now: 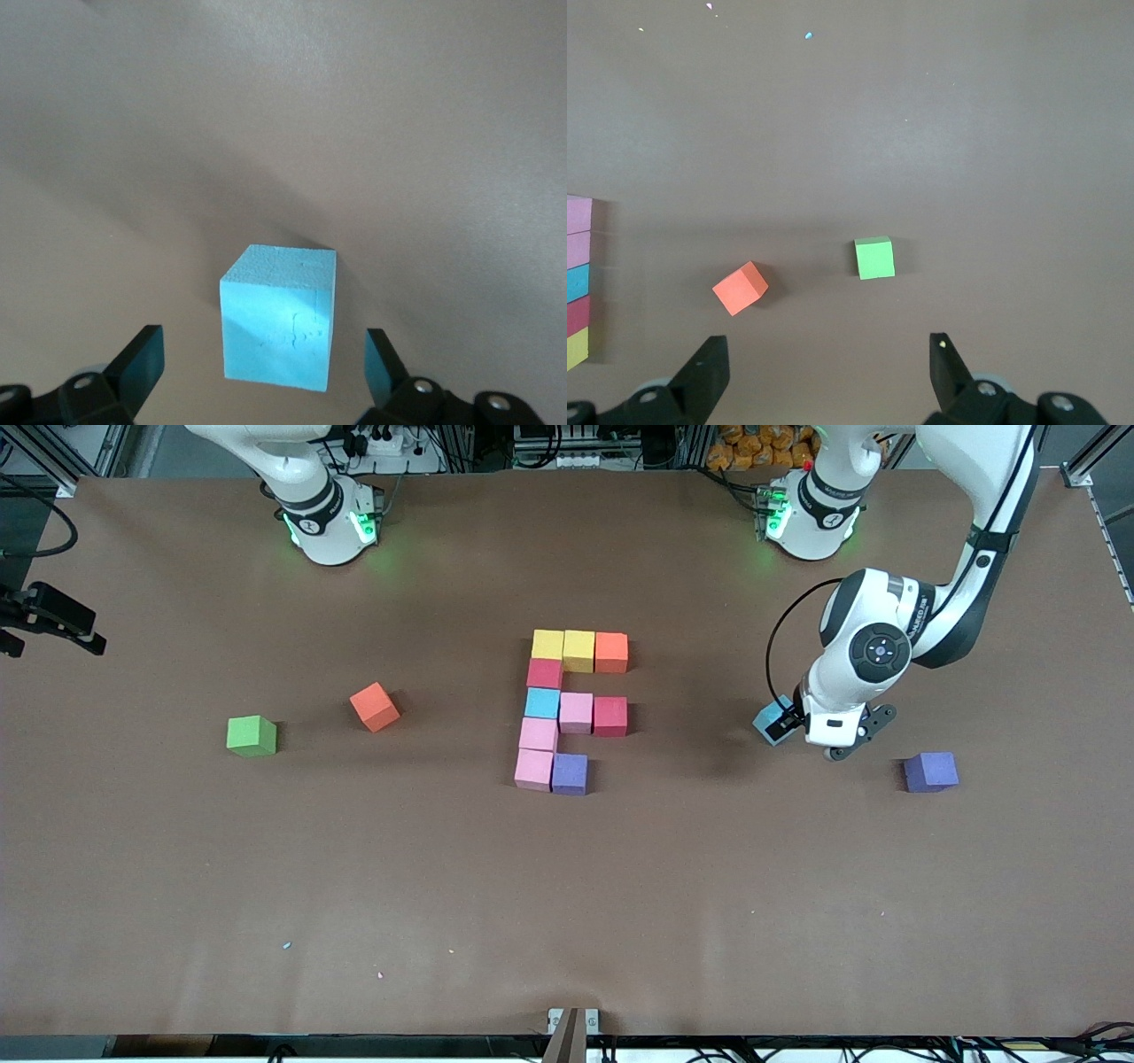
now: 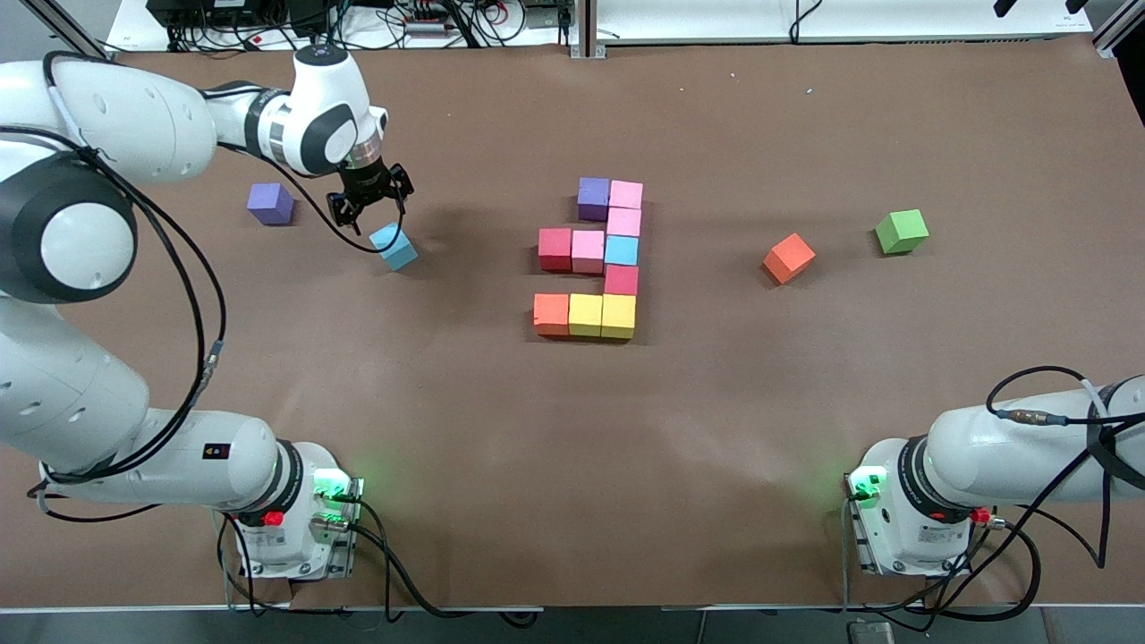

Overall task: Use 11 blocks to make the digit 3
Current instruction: 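Reach the left gripper to the cyan cube and grasp it, then carry the cyan cube with the left gripper toward the purple cube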

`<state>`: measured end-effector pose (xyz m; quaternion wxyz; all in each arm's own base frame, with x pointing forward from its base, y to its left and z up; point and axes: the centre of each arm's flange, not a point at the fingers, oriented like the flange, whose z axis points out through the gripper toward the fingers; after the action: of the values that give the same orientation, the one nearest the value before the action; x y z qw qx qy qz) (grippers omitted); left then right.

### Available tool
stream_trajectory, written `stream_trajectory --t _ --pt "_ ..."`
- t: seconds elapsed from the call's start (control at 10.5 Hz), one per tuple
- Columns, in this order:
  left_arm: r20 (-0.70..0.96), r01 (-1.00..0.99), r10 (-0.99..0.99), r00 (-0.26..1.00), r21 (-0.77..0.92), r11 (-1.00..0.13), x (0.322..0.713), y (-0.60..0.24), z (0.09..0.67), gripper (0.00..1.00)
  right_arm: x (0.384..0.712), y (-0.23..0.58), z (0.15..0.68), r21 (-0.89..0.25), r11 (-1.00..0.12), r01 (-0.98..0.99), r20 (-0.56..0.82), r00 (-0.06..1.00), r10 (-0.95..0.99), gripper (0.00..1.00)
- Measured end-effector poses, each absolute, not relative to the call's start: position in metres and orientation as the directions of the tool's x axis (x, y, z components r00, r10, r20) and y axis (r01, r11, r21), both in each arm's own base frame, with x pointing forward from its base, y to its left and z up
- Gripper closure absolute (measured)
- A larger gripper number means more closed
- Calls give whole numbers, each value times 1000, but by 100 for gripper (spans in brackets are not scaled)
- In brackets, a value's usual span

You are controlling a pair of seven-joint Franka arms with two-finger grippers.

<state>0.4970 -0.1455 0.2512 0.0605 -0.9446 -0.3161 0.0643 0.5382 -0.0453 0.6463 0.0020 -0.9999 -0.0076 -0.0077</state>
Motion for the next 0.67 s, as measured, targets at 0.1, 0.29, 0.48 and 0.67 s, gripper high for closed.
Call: stream_trajectory --t 0.1,0.29,0.48,0.67 --pt "-88 588 603 793 -154 -794 497 -147 245 0 538 -45 646 -4 -1000 15 15 1000 15 0" --pt "-94 592 607 789 -149 -792 498 -145 235 0 538 -45 646 -4 -1000 16 15 1000 16 0" --pt "-108 599 615 781 -147 -787 498 -140 217 0 539 -44 645 -4 -1000 18 14 1000 18 0" --pt "-124 599 617 777 -155 -786 497 -139 204 0 540 -41 643 -4 -1000 23 9 1000 23 0"
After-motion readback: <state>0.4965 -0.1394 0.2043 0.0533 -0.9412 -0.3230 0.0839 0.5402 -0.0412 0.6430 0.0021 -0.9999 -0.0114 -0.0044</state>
